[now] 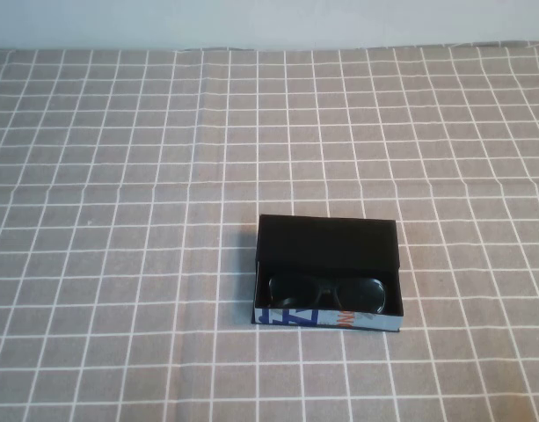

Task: Take glasses out of glasses case

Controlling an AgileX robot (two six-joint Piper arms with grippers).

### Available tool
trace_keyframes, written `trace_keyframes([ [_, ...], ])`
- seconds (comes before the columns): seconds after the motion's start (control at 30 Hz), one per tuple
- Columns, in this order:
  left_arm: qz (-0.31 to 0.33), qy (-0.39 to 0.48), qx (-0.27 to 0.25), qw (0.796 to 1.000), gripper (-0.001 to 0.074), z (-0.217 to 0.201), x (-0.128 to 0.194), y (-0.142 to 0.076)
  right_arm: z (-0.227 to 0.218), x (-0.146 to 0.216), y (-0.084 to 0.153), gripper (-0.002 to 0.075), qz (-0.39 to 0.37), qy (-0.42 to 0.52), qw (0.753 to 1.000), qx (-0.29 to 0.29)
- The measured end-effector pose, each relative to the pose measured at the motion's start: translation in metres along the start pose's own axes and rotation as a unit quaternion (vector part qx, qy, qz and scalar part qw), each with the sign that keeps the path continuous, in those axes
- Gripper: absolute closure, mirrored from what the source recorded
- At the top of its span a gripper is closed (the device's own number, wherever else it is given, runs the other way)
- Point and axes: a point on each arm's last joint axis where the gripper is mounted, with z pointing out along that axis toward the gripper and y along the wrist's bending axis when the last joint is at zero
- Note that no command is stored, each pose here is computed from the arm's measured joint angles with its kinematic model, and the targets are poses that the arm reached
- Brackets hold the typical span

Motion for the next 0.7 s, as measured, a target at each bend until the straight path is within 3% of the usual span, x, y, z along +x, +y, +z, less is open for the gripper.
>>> trace_keyframes([
  [0.7,0.0,0.0,0.0,1.0,0.0739,0.0,0.0,0.0,0.0,0.0,0.0005,0.0743,0.009,0.0,1.0,-0.003],
])
